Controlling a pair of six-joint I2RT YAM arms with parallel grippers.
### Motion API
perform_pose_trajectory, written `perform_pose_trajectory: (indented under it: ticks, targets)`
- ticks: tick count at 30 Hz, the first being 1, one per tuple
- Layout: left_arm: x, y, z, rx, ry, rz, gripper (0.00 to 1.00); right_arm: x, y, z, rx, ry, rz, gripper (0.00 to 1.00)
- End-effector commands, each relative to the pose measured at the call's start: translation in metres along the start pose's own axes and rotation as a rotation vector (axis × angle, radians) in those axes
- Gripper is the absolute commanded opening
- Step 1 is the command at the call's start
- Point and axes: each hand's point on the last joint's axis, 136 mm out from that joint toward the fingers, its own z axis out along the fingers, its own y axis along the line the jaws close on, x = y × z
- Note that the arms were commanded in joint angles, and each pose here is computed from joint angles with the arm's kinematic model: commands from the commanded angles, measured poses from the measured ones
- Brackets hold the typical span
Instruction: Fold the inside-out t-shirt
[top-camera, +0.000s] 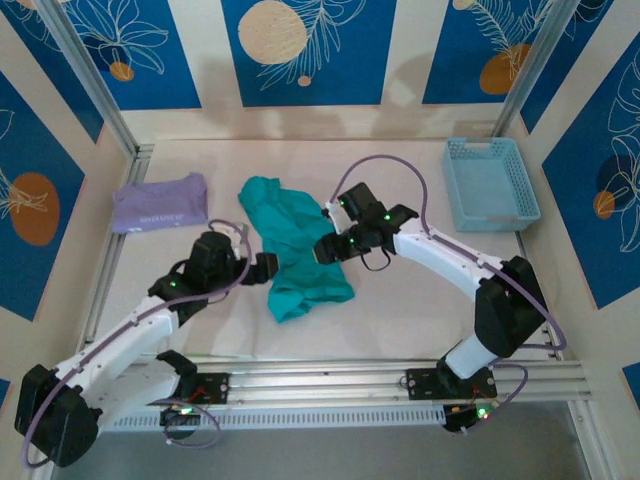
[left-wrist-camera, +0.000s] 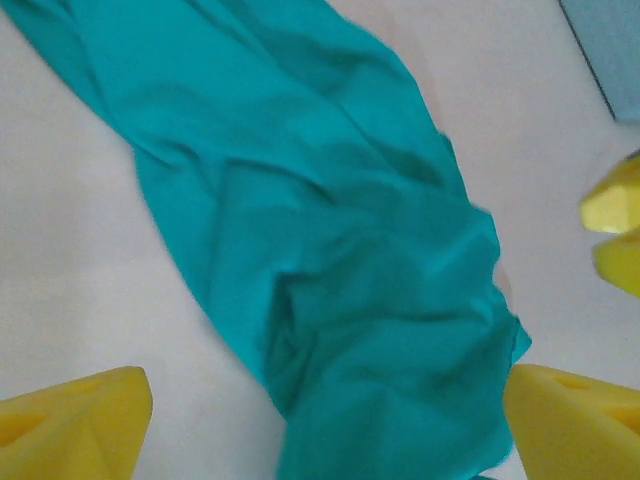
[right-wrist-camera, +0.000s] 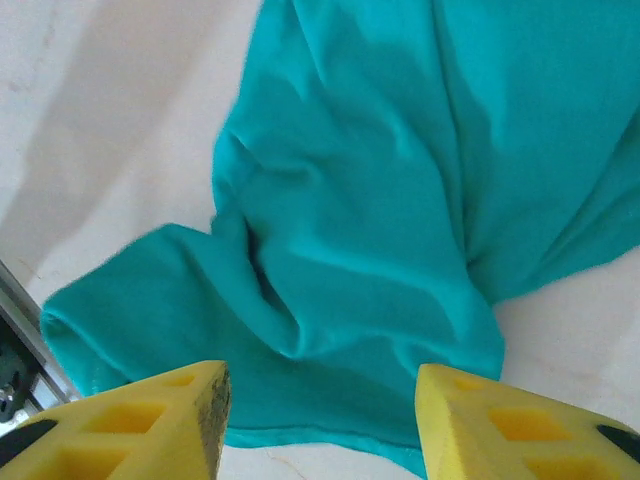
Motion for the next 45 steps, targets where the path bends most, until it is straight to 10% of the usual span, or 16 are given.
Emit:
perform_pose_trajectory:
  ticks: [1, 17, 24, 45]
  targets:
    - [0.026, -0.029, 0.004, 0.043, 0.055, 0.060, 0.90, 0.040, -0.015, 0.019, 0.045, 0.085, 0.095, 0.54]
    - [0.106, -0.029, 0.028, -0.044, 0.263, 0.107, 0.87, 0.076, -0.050, 0.064, 0.070, 0.212, 0.236, 0.54]
    - [0.115, -0.027, 0.010, -0.022, 0.259, 0.075, 0.88, 0.056, -0.036, 0.048, -0.032, 0.130, 0.243, 0.01]
    - [0.129, -0.036, 0.007, -0.232, 0.220, 0.196, 0.92, 0.015, 0.009, -0.009, -0.230, -0.061, 0.251, 0.00]
